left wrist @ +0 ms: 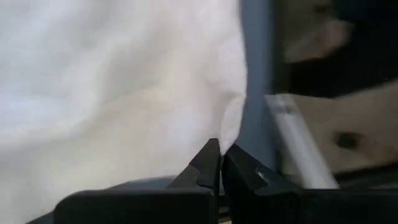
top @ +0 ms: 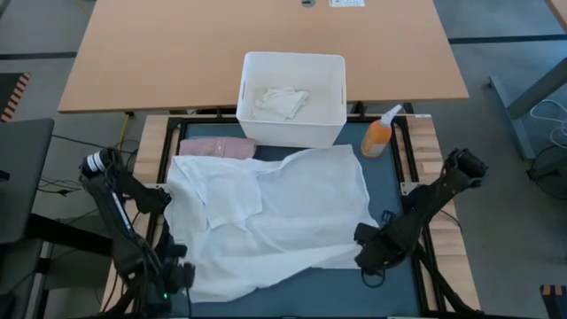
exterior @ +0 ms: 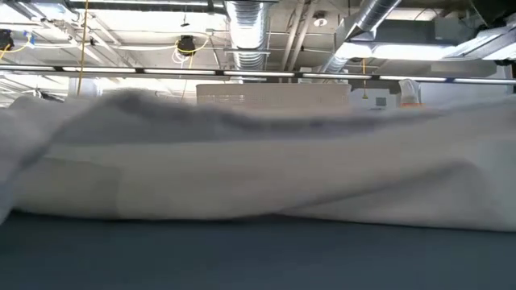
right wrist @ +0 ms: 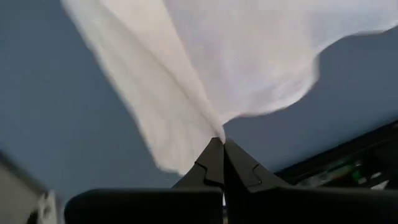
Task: Fold Laundry from Bin
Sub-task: Fold the white shirt
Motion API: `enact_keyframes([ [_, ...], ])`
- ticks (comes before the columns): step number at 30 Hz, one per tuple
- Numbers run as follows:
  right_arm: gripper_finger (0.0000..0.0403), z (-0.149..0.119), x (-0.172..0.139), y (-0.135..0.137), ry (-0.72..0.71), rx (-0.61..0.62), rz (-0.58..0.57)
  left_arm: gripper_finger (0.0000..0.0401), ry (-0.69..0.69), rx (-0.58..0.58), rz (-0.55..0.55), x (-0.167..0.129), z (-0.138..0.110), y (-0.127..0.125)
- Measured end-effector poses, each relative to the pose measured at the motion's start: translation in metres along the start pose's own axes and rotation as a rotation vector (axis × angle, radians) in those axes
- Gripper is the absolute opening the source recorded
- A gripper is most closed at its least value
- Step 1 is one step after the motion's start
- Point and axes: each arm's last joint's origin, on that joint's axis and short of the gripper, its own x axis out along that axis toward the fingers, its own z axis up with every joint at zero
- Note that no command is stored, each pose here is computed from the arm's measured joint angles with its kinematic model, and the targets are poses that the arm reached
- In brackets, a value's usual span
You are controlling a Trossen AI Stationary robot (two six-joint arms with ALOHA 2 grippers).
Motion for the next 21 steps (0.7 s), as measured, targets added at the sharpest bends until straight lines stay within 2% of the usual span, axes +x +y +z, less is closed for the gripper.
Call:
enact_keyframes([
  [4, 0.0014, 0.000, -0.006, -0.007, -0.113, 0.049, -0.043, 0.0000, -0.078, -0.042, 0.115, -0.021, -0.004, 0.018],
  [7, 0.0014, 0.002, -0.012, -0.014, -0.166, 0.075, -0.048, 0.0000, -0.159, -0.075, 0.157, -0.036, -0.006, 0.027],
  [11, 0.0014, 0.005, -0.016, -0.021, -0.171, 0.088, -0.040, 0.0000, -0.146, -0.100, 0.215, -0.040, -0.009, 0.035],
  [14, 0.0014, 0.010, -0.017, -0.030, -0.190, 0.122, -0.098, 0.0000, -0.103, -0.194, 0.331, -0.042, -0.015, 0.046],
  [18, 0.0014, 0.022, -0.017, -0.045, -0.218, 0.198, -0.195, 0.0000, -0.080, -0.394, 0.511, -0.049, -0.021, 0.064],
  [21, 0.0013, 0.031, -0.009, -0.055, -0.198, 0.200, -0.244, 0.0000, -0.084, -0.446, 0.587, -0.052, -0.021, 0.071],
])
